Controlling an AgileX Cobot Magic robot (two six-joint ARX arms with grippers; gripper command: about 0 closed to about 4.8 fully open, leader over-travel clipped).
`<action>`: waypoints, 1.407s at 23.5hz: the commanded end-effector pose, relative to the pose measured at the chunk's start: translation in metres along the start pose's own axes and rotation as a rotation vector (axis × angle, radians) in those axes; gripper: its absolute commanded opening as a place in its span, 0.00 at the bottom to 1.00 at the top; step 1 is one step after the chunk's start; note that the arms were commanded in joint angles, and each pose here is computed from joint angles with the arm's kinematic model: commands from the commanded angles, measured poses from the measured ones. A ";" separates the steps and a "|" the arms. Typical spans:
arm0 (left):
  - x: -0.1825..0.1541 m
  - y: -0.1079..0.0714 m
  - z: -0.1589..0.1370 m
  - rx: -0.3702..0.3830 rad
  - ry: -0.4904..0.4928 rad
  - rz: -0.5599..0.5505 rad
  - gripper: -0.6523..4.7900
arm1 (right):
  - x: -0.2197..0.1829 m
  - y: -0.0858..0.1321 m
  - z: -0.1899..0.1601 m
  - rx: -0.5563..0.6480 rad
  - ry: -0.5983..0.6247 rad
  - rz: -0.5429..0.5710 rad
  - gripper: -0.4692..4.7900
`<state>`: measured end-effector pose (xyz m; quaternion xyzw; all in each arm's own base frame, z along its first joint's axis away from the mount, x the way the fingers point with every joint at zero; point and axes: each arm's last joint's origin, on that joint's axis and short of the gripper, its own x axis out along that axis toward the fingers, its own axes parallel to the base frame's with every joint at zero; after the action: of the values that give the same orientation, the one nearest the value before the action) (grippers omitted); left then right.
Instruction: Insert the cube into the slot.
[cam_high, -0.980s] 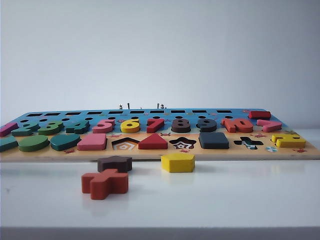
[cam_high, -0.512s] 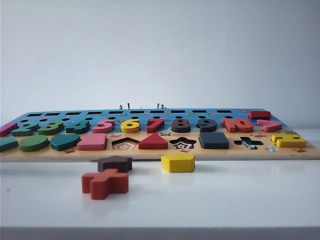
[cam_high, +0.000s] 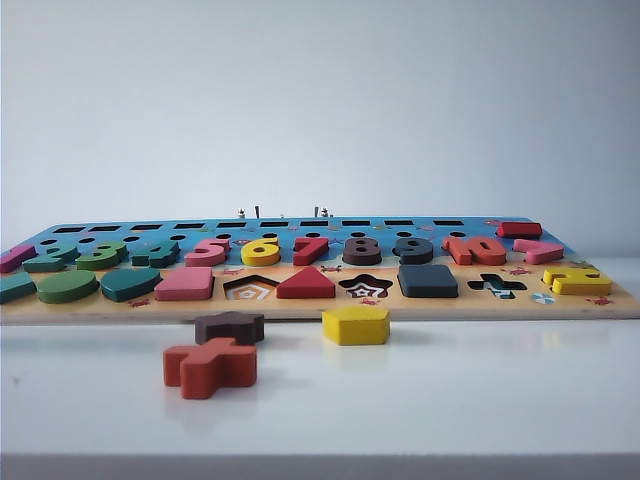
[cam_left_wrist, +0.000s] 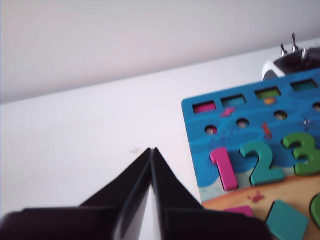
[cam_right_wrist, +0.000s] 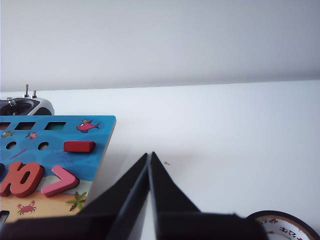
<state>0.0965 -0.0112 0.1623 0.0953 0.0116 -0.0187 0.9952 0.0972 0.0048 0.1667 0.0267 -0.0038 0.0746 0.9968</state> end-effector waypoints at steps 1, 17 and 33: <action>0.000 0.001 0.006 -0.001 -0.056 0.015 0.16 | 0.000 0.000 0.001 -0.005 -0.013 -0.002 0.08; 0.000 0.002 0.007 0.059 -0.065 0.018 0.16 | 0.000 0.005 0.001 -0.006 -0.004 0.167 0.08; 0.000 0.001 0.007 0.017 -0.062 0.015 0.16 | 0.000 0.005 0.001 -0.006 -0.004 0.166 0.08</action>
<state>0.0965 -0.0112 0.1670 0.1059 -0.0119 -0.0164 0.9942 0.0961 0.0097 0.1667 0.0261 -0.0014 0.1542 0.9877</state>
